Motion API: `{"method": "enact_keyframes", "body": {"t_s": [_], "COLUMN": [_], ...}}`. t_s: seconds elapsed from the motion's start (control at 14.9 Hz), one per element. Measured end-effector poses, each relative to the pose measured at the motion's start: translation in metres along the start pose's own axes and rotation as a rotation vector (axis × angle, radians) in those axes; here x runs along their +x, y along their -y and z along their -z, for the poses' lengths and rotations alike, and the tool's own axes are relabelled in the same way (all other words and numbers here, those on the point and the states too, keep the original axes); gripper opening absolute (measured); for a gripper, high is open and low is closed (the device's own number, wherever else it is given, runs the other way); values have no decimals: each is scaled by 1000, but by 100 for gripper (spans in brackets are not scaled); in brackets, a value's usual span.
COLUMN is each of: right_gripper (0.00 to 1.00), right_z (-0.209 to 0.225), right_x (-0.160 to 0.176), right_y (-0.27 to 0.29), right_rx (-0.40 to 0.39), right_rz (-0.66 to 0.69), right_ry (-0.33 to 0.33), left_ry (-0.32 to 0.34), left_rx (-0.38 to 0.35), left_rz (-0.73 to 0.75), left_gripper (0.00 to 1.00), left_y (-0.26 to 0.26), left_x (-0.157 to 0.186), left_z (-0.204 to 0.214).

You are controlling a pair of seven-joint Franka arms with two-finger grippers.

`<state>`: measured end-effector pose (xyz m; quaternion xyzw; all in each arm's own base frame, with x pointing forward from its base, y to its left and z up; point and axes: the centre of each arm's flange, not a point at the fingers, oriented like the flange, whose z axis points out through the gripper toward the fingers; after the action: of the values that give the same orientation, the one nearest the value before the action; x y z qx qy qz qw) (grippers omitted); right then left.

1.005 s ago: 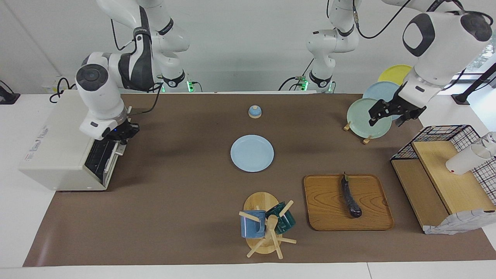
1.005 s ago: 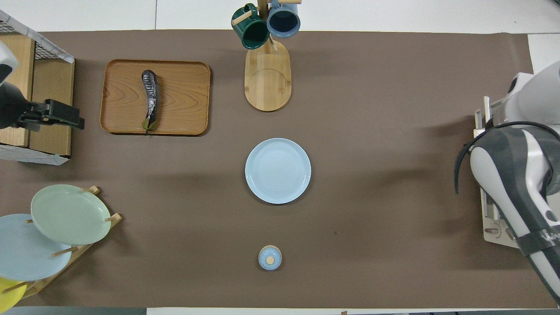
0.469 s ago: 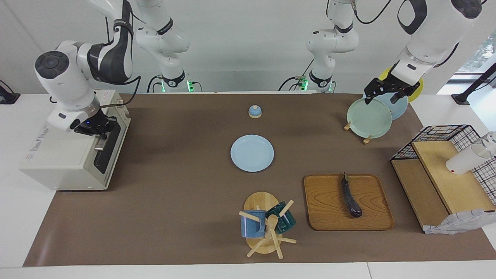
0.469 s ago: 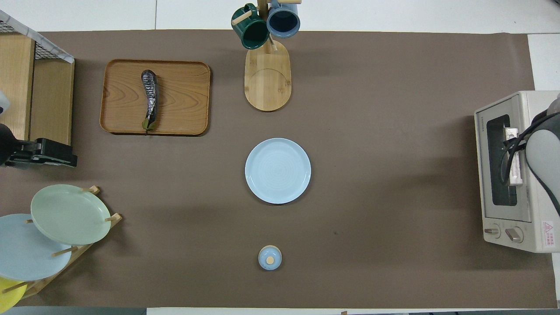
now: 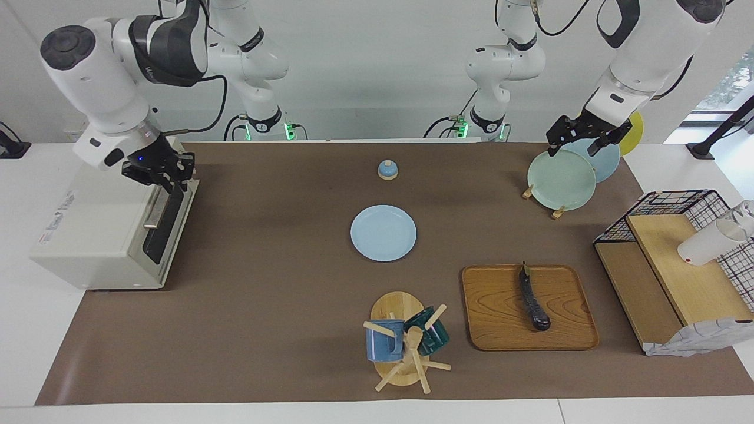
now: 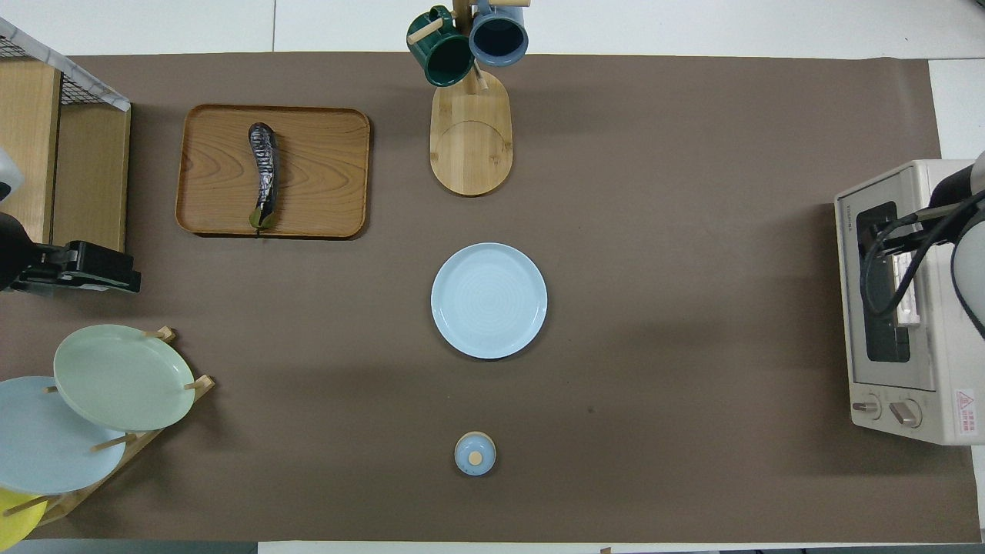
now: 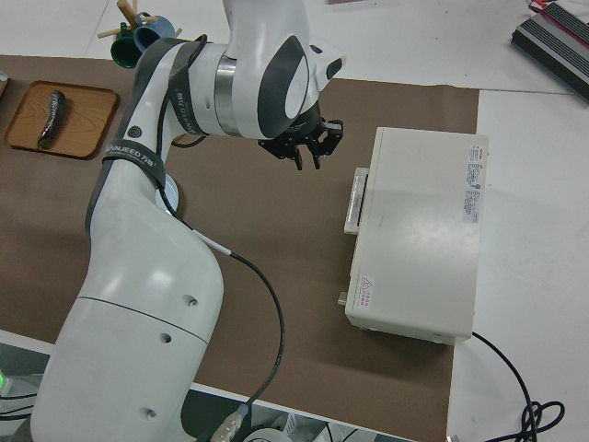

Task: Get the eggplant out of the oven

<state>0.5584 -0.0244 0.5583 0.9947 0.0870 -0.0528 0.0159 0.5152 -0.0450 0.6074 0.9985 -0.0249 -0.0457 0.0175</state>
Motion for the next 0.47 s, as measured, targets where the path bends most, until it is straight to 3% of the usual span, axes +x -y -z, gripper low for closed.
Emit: {"method": "enact_keyframes", "body": {"t_s": [0.34,0.47], "right_gripper": [92,100], "right_z": [16,24], "right_x": [-17,-25], "right_y": [8,16], "right_rx": [5,8], "right_rz": [-16,-11], "right_ry": [21,28], "left_ry": [11,11], "left_rx": [0,0], "left_rz": [1,1], "left_gripper": [100,100], "left_y": [1,1], "left_x": [0,0], "left_z": [-2,-2]}}
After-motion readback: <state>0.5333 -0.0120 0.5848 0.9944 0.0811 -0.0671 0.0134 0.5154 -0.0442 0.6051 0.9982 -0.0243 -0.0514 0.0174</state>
